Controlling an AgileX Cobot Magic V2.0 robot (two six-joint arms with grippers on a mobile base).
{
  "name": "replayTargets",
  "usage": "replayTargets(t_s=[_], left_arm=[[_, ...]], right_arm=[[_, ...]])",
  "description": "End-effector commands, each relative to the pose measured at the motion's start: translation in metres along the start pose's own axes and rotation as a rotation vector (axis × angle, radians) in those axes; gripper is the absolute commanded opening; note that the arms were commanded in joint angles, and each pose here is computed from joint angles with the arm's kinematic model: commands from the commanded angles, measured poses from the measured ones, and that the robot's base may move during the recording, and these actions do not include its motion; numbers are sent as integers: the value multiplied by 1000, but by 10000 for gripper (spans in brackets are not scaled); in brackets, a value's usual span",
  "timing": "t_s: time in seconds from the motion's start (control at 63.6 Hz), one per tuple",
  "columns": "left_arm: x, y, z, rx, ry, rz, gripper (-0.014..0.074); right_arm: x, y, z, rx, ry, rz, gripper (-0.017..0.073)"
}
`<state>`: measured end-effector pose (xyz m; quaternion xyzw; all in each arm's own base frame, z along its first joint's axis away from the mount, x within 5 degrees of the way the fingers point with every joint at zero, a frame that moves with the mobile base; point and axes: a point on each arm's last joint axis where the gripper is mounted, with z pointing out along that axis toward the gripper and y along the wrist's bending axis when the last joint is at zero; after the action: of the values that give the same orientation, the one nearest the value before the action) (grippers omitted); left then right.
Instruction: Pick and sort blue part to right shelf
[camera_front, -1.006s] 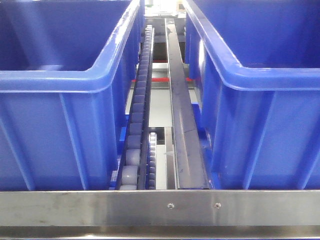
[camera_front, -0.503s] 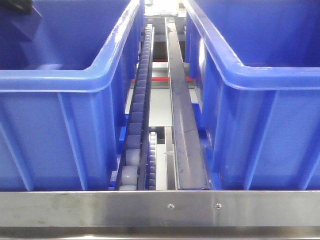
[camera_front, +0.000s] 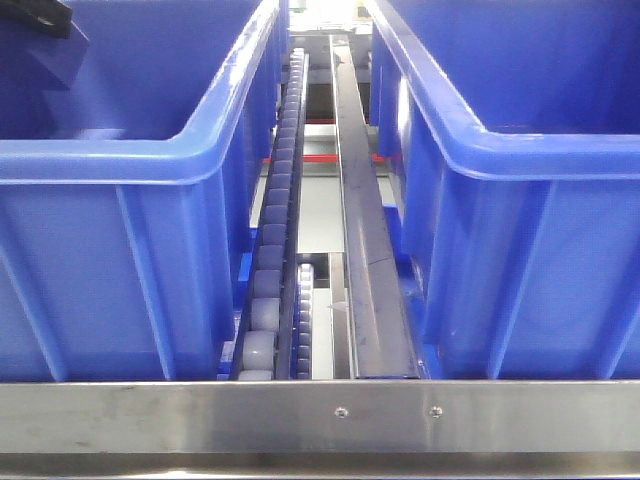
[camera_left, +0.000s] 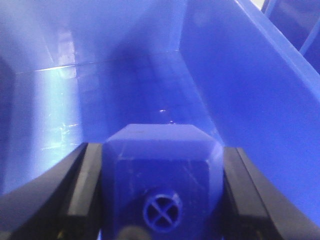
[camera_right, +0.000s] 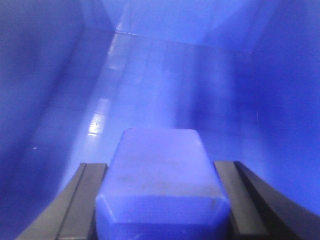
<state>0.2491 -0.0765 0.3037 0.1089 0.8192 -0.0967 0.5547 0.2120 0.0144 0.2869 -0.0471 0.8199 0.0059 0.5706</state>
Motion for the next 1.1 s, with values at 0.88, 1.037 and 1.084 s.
replayTargets(t_s=[0.88, 1.037, 1.084], left_arm=[[-29, -2, -16, 4, -141, -47, 246], [-30, -2, -18, 5, -148, -50, 143], [-30, -2, -18, 3, -151, -51, 134]], right_arm=[[-22, -1, -6, 4, -128, 34, 198], [-23, -1, -6, 4, -136, 69, 62], [-23, -1, -6, 4, -137, 86, 60]])
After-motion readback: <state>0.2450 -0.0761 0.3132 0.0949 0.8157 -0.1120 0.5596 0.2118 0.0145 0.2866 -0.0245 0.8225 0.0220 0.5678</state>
